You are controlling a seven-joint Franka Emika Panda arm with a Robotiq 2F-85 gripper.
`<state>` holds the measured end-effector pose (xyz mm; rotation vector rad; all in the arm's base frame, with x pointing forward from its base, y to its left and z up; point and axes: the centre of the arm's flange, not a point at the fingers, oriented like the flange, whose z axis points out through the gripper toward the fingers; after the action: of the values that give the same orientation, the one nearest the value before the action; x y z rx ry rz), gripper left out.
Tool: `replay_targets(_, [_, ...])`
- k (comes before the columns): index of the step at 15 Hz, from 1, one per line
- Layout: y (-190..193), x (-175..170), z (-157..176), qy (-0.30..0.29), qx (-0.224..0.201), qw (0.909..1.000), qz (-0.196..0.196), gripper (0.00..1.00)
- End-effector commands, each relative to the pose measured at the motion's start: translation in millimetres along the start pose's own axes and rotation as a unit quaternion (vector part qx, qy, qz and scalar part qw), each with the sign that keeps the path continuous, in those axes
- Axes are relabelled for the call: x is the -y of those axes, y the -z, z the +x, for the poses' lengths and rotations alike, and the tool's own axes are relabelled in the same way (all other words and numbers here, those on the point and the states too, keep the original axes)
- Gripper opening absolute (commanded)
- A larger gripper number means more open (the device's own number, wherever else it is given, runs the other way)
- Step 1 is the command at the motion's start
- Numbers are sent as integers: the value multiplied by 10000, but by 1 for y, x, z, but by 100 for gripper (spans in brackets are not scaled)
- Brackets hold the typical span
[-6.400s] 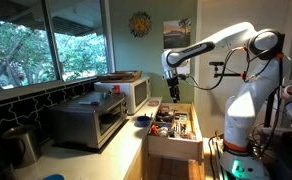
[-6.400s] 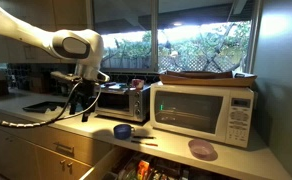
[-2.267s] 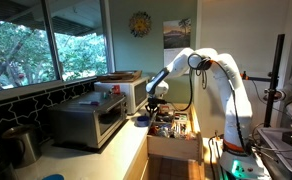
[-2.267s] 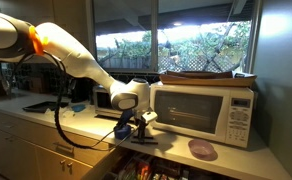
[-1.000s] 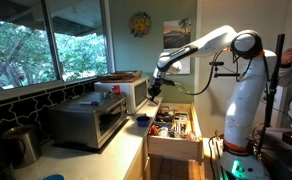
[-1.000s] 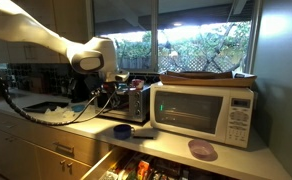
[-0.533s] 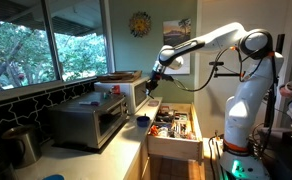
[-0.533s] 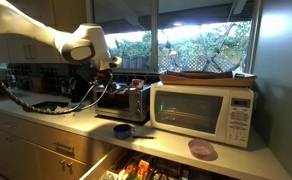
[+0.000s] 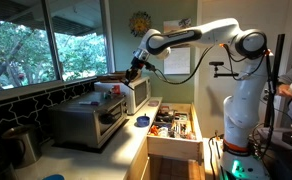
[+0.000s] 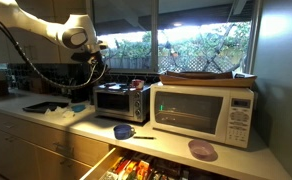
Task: Pick up the pen at the edge of the kitchen counter and put it on the gray oven
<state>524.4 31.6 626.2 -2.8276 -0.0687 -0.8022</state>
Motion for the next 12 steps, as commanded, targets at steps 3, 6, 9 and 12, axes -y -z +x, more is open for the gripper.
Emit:
replay_targets(3, [-31,0,87,406,216,9989,-7,2])
replay_targets(6, [-26,5,58,310,262,9992,-62,10])
replay_targets(9, [-34,6,67,17,84,9999,-111,2])
replay_targets(12, [-62,8,111,-84,210,9991,-348,2])
